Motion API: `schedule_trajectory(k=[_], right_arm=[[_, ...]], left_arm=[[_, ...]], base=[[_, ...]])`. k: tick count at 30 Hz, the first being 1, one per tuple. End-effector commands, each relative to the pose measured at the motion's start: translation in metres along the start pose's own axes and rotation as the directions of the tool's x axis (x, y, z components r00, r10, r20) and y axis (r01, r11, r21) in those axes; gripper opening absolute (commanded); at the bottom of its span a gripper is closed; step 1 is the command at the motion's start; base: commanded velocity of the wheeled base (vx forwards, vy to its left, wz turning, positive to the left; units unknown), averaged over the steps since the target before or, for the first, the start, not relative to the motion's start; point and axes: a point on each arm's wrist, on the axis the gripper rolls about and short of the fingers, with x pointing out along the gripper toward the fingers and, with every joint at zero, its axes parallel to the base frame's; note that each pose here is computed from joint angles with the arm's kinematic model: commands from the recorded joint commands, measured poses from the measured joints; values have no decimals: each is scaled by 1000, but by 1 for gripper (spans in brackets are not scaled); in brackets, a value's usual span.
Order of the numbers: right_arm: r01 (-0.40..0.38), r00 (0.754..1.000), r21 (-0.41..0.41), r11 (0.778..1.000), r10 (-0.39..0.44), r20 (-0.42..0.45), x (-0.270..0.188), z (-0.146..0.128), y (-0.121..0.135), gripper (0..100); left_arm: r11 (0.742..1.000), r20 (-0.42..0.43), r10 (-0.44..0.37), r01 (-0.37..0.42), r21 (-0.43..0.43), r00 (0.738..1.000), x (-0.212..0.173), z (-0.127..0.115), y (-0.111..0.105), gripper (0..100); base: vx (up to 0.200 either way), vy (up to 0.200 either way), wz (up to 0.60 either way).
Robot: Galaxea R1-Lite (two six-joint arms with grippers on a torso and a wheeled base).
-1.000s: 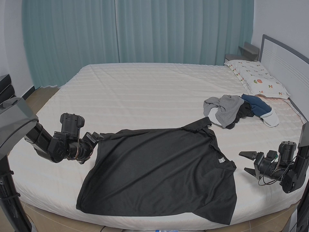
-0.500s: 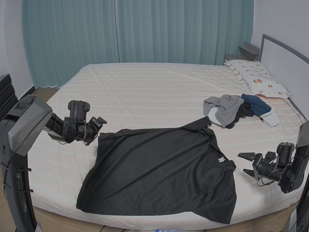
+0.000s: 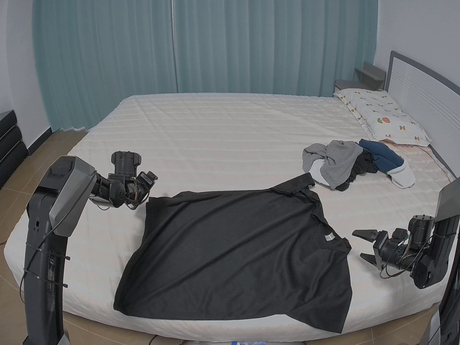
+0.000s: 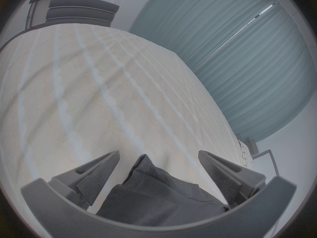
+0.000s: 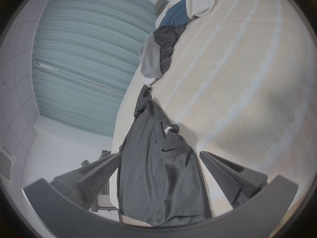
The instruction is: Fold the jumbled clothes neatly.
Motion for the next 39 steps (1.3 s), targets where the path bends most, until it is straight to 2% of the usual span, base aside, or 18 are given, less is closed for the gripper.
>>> schedule_trajectory(k=[1, 13, 14, 23, 32, 39], right_arm=[[30, 999, 20, 999, -30, -23, 6, -4, -11, 100], [34, 999, 21, 999, -33, -36, 11, -7, -13, 100], [35, 999, 22, 999, -34, -37, 11, -7, -13, 100], [34, 999, 21, 999, -33, -36, 11, -7, -13, 100], [36, 999, 22, 999, -35, -36, 11, -7, -14, 100], [36, 999, 22, 999, -35, -36, 11, -7, -14, 100]], left_arm=[[1000, -6, 25, -25, -1, 1000, 13, -7, 11, 100], [1000, -37, 17, -17, 15, 999, 14, -18, 6, 100], [1000, -38, 19, -18, 16, 999, 15, -19, 7, 0], [1000, -11, 10, -10, 12, 1000, 19, -16, 4, 0], [999, 147, 29, -26, -20, 989, 33, 9, 4, 0], [999, 177, 28, -23, -29, 984, 38, 18, 9, 0]], base=[[0, 0, 0], [0, 0, 0], [0, 0, 0], [0, 0, 0], [0, 0, 0], [0, 0, 0]])
